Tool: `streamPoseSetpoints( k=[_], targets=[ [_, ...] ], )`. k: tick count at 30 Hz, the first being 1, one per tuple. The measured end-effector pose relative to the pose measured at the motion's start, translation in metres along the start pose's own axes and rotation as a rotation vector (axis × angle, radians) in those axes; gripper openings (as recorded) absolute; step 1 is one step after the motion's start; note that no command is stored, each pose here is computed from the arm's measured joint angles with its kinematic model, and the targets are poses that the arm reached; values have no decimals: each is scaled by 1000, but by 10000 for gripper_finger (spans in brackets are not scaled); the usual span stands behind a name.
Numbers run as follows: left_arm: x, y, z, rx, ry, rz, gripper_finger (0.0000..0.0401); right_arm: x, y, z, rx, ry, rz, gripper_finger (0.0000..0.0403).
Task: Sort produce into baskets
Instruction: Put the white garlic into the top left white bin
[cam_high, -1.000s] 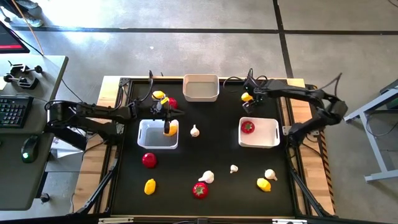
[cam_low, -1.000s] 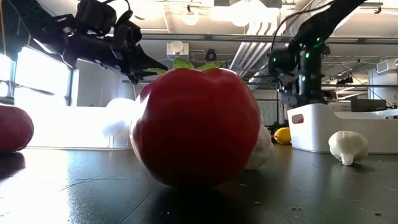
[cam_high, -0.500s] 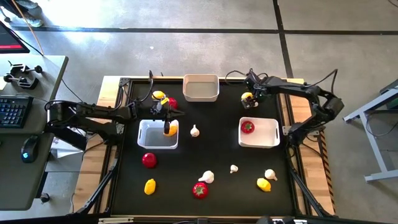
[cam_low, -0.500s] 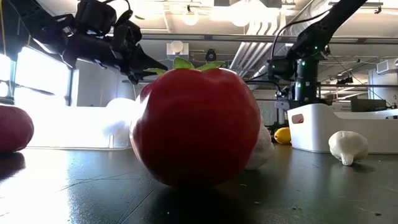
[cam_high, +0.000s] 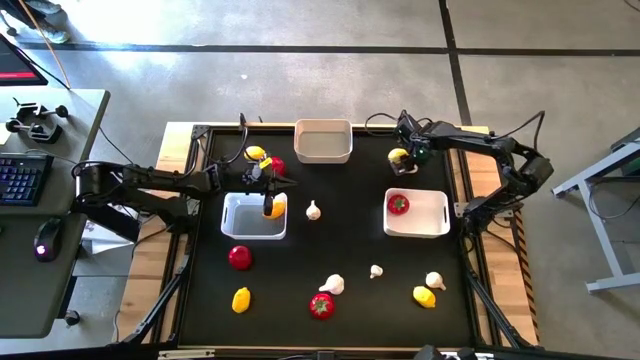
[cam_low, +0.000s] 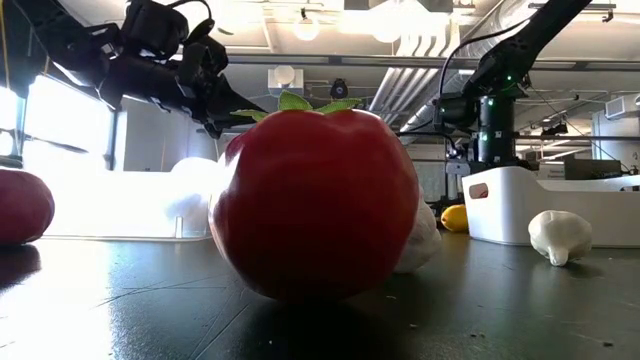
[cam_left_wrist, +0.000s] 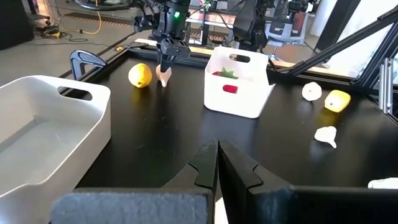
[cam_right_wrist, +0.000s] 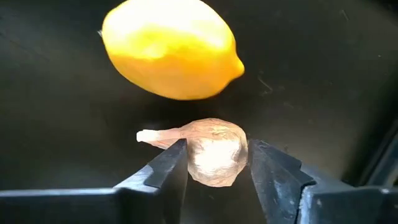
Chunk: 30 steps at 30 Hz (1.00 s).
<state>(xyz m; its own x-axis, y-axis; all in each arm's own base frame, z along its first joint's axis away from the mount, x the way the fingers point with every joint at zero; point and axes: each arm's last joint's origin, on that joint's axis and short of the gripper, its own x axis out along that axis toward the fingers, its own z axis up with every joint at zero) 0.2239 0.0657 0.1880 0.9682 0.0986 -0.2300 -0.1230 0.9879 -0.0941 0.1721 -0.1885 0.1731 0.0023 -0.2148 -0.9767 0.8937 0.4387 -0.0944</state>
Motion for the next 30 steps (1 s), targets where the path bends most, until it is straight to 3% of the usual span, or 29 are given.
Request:
streamPoseSetpoints(
  k=[7,12,16,24,30],
  targets=[
    [0,-1,0,4,-2,-2,0,0,-1,-4,4,39,-12,215],
    [1,-5,1,7,-7,-19,0,0,-1,-4,8,45,-14,221],
    [1,-9,4,17,-41,-37,0,0,-1,-5,-1,50,-11,183],
    [2,-17,4,23,-47,-73,0,0,-1,-4,-46,44,-8,39],
    [3,-21,4,18,-45,-88,0,-16,0,-11,-77,23,3,2]
  ],
)
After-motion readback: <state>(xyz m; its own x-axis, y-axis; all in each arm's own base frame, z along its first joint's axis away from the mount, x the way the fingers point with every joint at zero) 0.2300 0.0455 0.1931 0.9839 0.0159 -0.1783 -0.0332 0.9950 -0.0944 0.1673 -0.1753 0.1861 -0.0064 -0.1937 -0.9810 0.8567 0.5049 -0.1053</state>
